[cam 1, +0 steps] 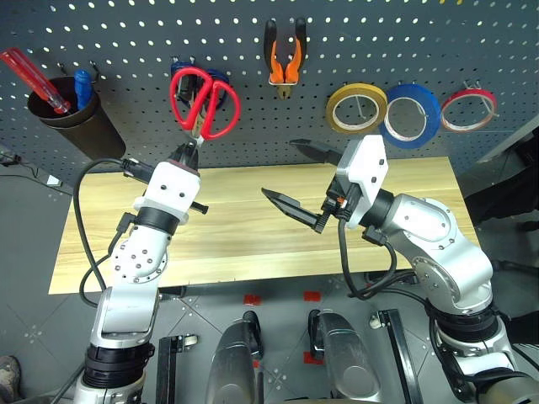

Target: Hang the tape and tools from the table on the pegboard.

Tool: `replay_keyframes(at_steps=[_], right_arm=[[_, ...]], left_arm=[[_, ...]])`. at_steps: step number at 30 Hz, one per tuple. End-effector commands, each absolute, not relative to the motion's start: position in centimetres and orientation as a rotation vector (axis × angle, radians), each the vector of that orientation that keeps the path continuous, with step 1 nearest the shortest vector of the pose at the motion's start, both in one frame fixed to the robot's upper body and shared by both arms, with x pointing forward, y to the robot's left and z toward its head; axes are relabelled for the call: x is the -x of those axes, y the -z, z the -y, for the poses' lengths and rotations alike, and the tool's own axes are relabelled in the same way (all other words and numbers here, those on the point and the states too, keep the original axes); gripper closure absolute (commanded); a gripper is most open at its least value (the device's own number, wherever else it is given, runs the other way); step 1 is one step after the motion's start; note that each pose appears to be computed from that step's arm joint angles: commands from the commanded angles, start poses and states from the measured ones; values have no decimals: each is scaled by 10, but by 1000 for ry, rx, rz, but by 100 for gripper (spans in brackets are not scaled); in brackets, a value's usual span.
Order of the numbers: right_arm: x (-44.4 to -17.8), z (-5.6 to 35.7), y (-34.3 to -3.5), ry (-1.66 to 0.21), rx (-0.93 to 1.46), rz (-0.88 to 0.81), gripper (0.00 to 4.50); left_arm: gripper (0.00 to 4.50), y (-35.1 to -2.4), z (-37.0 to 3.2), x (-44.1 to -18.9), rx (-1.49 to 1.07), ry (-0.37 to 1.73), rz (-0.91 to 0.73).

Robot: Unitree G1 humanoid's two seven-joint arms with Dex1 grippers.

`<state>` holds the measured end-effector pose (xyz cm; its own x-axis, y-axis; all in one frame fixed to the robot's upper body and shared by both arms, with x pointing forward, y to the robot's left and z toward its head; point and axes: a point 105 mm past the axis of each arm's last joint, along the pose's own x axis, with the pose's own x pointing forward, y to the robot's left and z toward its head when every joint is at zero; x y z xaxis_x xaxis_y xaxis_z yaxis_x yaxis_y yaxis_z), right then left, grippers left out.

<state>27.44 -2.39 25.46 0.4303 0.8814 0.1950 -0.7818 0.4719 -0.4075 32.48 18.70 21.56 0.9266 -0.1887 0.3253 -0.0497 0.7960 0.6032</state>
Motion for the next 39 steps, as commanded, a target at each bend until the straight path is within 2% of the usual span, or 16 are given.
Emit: replay_keyframes(at_steps=[1,3,9,12,14,16,18,24,30,39], right_arm=[[-267,19,-270,-1064,256,479,0],[-268,17,-271,-1065,252,485,0],[-273,11,-270,-1048,237,482,0],[-275,9,-255,-1044,228,411,0],[-280,8,-232,-1020,239,287,0],[-283,5,-210,-987,233,166,0],[-286,-1,-203,-949,213,105,0],[-289,-30,-211,-934,101,-4,0],[-295,-45,-228,-923,68,-15,0],[-292,-53,-230,-967,99,-25,0]], left_arm=[[418,-218,-179,-329,-656,97,407],[345,-212,-183,-333,-615,95,370],[166,-176,-181,-345,-423,142,161],[74,-153,-190,-342,-360,129,53],[11,-130,-207,-338,-301,115,-59],[11,-106,-236,-332,-207,51,-192],[11,-98,-265,-330,-165,-14,-264],[11,-111,-323,-339,-83,-110,-325],[11,-119,-332,-359,-55,-44,-359],[11,-97,-323,-381,-14,45,-465]])
